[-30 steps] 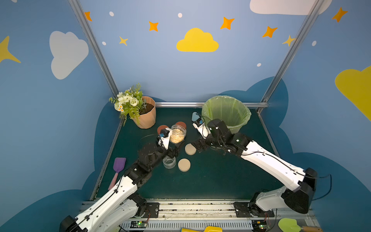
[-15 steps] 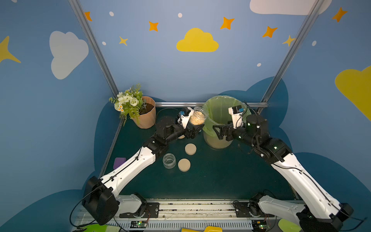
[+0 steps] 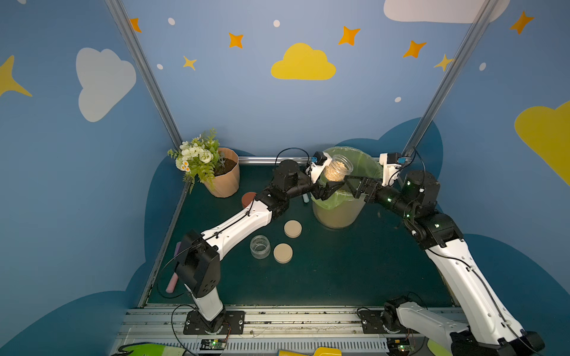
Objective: Empty expired oatmeal from jars
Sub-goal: Pour the expired oatmeal into the trash bin.
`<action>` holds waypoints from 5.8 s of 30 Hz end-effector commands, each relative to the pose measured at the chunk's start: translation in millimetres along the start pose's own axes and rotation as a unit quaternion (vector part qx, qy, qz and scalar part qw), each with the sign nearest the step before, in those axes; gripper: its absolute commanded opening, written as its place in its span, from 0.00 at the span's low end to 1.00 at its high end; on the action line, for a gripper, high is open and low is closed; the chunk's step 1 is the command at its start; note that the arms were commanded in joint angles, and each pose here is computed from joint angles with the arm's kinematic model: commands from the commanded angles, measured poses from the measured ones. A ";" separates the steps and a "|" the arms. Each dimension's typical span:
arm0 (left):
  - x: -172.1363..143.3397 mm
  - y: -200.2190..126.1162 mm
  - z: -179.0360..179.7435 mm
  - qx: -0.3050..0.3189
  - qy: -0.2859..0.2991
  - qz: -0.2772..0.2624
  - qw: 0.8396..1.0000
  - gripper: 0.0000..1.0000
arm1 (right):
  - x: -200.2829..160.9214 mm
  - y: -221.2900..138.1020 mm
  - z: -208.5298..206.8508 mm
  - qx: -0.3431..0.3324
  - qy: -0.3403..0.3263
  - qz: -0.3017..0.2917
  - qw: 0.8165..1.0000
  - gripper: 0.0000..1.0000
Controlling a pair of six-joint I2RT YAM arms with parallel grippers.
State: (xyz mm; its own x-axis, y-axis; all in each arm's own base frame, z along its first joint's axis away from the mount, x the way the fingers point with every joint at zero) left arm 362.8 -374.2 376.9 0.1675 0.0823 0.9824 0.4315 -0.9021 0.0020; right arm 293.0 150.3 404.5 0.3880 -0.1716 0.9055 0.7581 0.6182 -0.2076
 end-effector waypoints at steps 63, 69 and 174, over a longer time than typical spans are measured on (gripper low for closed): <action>32.2 -38.7 20.7 0.166 -0.362 -0.107 0.911 1.00 | 71.2 51.8 -27.8 0.053 0.096 -0.143 0.984 0.18; 33.6 -33.9 15.6 0.119 -0.502 -0.130 0.847 1.00 | 69.4 63.0 -30.2 0.082 0.167 -0.157 0.970 0.18; 38.9 53.5 33.0 0.029 -0.717 -0.290 0.633 0.26 | 37.2 75.8 -5.4 0.059 0.270 -0.249 0.928 0.85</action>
State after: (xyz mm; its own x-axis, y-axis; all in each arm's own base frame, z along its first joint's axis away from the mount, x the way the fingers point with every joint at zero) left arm 419.9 -402.8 392.8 0.5352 0.7358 -0.4149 0.8398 -0.5165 0.1672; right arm 383.0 184.1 397.3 0.2385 -0.8101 0.5356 0.8886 0.4045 0.2163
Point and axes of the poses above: each gripper's point midway between its finger pads, its own y axis out along the fingers, its own z axis along the line the jaws close on, x = y × z, the point moved 3 cm from there along -y, back along the fingers, and after that the axes turned 11 degrees about -y, right-handed, at the moved point
